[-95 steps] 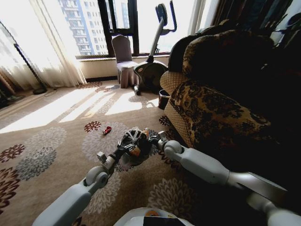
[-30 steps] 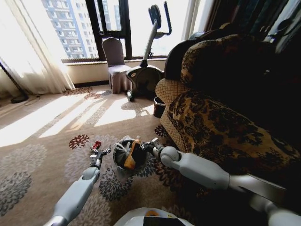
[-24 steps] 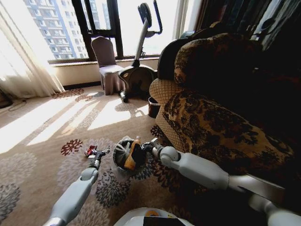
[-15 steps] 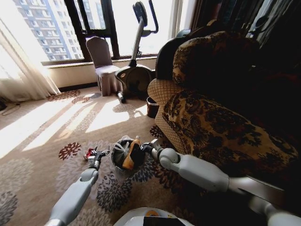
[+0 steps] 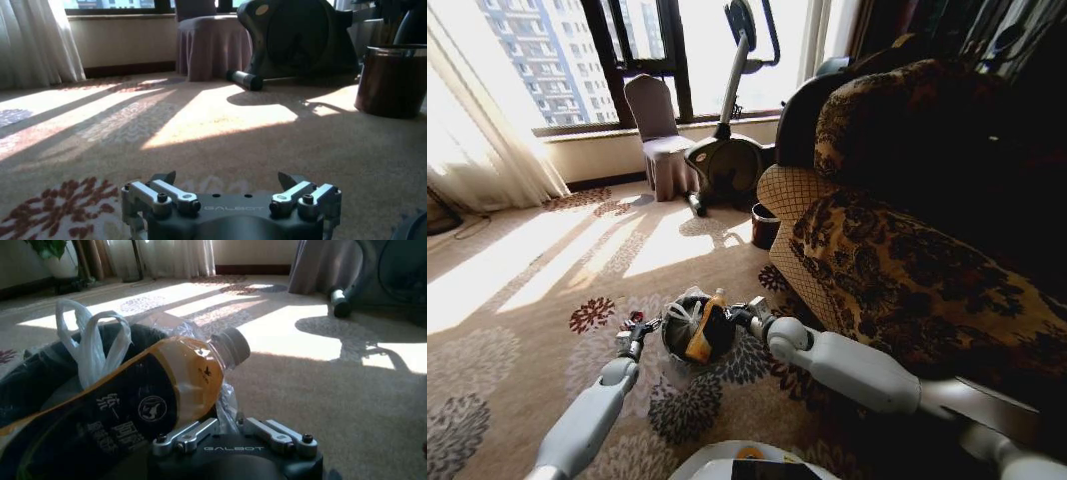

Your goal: Pick up the trash from the ground and place it into the trash bin.

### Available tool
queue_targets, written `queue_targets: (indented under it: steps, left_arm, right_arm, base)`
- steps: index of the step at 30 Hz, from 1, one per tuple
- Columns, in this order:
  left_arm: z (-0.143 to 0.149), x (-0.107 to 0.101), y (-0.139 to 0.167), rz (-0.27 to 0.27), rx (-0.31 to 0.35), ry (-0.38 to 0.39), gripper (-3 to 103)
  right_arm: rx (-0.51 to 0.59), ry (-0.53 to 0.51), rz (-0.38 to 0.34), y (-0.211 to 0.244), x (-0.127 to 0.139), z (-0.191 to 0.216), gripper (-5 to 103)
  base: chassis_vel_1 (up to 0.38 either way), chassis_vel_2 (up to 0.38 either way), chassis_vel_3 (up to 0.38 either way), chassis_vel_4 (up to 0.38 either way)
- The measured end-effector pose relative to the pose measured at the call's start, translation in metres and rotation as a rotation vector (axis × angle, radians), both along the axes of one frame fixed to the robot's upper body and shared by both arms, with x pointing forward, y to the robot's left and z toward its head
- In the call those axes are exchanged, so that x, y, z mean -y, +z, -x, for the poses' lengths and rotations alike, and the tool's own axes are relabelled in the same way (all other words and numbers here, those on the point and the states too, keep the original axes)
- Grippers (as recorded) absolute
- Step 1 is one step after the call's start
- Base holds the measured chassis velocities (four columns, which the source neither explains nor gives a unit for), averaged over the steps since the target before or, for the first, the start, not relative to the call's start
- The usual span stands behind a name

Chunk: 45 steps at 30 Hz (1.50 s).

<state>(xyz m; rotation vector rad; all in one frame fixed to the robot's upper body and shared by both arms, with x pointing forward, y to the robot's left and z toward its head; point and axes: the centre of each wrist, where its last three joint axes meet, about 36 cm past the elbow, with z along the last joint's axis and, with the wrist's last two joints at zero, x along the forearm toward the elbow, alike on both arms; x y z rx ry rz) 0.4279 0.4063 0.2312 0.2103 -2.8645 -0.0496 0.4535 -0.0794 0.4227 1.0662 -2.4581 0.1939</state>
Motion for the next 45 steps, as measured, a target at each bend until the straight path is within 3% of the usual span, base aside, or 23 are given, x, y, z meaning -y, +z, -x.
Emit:
queue_targets:
  steps: [7, 13, 23, 32, 35, 39, 45]
  left_arm:
    - [-0.005, 0.003, 0.003, 0.038, 0.01, 0.028, 102]
    - [-0.013, 0.017, 0.015, 0.122, -0.018, 0.098, 97]
    - [-0.02, 0.031, 0.017, 0.169, -0.032, 0.141, 100]
    - [-0.02, 0.025, 0.02, 0.172, -0.047, 0.188, 100]
    - [-0.017, 0.02, 0.02, 0.16, -0.051, 0.169, 100]
    - [-0.013, 0.015, 0.012, 0.121, -0.054, 0.129, 100]
    - [-0.014, 0.022, 0.008, 0.095, -0.057, 0.104, 100]
  right_arm:
    - [0.013, -0.019, -0.022, -0.001, 0.003, -0.003, 0]
    - [0.023, -0.046, -0.029, 0.001, 0.014, -0.008, 0]
    - [0.021, -0.068, -0.032, -0.001, 0.022, -0.008, 0]
    - [0.034, -0.059, -0.054, -0.001, 0.018, -0.009, 0]
    - [0.044, -0.076, -0.052, 0.001, 0.021, -0.014, 0]
    - [0.075, -0.176, -0.025, 0.008, 0.033, -0.028, 0]
    - [0.066, -0.213, -0.006, 0.006, 0.037, -0.034, 0]
  base:
    - [0.39, 0.001, -0.341, -0.013]
    - [0.255, 0.02, -0.176, 0.004]
    - [-0.046, 0.008, 0.079, 0.014]
    - [0.082, 0.071, 0.057, 0.067]
    - [0.082, 0.08, 0.091, 0.088]
    - [0.105, 0.095, 0.101, 0.101]
    - [0.063, 0.073, 0.057, 0.05]
